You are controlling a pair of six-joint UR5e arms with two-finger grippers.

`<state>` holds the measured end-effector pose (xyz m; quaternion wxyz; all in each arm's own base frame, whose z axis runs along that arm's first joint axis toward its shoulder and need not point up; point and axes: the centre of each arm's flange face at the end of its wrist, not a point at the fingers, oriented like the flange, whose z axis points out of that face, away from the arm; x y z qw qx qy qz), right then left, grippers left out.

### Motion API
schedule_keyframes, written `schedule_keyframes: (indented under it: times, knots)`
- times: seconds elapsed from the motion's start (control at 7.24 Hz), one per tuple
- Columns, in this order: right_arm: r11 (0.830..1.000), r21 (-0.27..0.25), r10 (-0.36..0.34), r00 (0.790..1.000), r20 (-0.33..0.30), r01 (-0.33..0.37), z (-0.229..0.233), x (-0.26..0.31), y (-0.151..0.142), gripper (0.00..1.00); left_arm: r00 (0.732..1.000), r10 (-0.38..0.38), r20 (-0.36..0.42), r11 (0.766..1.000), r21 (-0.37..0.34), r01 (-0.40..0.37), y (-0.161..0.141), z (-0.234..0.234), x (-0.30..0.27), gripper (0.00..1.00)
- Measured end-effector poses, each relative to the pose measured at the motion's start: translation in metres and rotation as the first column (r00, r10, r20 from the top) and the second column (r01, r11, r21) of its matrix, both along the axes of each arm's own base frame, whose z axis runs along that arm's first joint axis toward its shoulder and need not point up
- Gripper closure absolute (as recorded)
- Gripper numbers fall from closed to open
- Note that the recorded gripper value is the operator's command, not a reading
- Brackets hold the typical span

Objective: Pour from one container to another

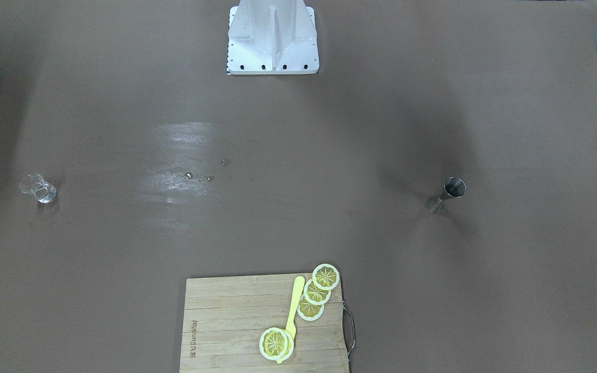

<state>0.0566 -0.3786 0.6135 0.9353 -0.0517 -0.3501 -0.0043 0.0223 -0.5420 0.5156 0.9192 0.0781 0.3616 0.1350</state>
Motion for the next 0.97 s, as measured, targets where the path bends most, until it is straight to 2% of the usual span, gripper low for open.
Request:
schedule_keyframes:
  times: [0.28, 0.41, 0.69, 0.83, 0.97]
  knots:
    - [1.0, -0.031, -0.004, 1.0, 0.0, 0.004, -0.023, -0.002, 0.008, 0.0, 0.999, 0.034, -0.027, 0.999, -0.018, -0.034, 0.042, 0.047, -0.031, 0.02]
    - [1.0, -0.025, -0.01, 1.0, 0.002, 0.01, -0.033, -0.005, 0.008, 0.0, 0.999, 0.044, -0.032, 0.999, -0.029, -0.045, 0.064, 0.067, -0.04, 0.02]
    - [0.999, 0.025, -0.044, 0.999, 0.004, 0.044, -0.056, -0.018, -0.005, 0.0, 0.998, 0.037, -0.042, 0.998, -0.053, -0.04, 0.102, 0.096, -0.055, 0.02]
    - [0.998, 0.051, -0.045, 0.999, 0.011, 0.045, -0.072, -0.024, -0.015, 0.0, 0.999, 0.026, -0.044, 0.998, -0.058, -0.029, 0.115, 0.106, -0.067, 0.02]
    - [0.998, 0.054, -0.022, 0.999, 0.024, 0.021, -0.089, -0.029, -0.018, 0.0, 0.999, 0.016, -0.047, 0.998, -0.067, -0.02, 0.123, 0.114, -0.076, 0.02]
